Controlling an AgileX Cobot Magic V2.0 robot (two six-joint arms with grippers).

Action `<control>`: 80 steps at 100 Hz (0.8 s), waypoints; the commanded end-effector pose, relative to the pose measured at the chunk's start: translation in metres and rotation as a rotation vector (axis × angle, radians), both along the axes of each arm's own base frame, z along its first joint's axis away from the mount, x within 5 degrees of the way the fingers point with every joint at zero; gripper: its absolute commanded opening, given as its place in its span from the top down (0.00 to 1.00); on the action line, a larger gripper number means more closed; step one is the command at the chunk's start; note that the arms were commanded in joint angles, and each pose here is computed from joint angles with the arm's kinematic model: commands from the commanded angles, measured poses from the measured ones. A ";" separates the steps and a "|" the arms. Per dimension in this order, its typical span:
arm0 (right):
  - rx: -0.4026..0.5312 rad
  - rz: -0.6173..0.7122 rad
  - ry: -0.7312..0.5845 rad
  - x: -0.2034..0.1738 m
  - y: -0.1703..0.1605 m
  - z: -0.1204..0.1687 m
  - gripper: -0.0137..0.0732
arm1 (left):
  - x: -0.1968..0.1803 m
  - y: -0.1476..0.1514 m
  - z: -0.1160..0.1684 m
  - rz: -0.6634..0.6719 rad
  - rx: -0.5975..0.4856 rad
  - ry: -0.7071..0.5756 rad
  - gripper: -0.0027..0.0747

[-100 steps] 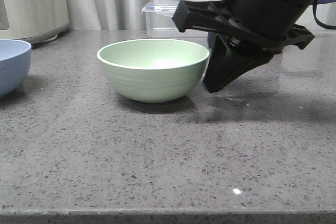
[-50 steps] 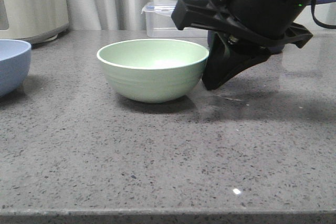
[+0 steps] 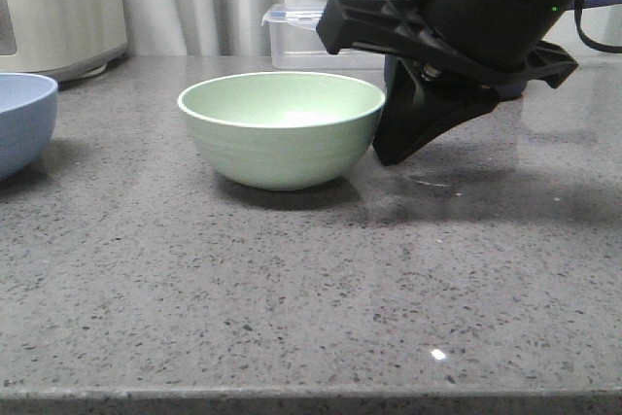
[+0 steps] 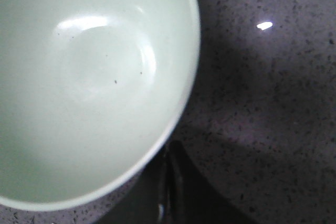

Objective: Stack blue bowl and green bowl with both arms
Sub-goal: 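Lower the left gripper onto the light blue bowl's rim and grip it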

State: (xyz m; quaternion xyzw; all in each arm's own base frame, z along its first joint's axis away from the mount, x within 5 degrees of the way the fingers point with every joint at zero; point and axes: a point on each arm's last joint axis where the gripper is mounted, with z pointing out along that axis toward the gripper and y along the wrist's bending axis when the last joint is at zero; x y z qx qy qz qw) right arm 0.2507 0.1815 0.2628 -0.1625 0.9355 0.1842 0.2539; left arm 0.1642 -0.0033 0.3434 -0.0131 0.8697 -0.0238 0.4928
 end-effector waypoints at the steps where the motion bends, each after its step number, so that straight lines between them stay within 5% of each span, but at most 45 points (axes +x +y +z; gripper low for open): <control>1: 0.062 -0.009 -0.088 0.002 0.001 0.021 0.93 | 0.019 0.000 0.015 0.017 -0.035 -0.007 0.47; 30: 0.060 -0.008 -0.086 0.002 0.001 0.020 0.92 | 0.071 -0.001 -0.006 0.024 -0.043 0.246 0.47; 80: 0.060 -0.008 -0.085 0.002 0.001 0.020 0.92 | 0.104 -0.001 -0.041 0.027 -0.041 0.389 0.47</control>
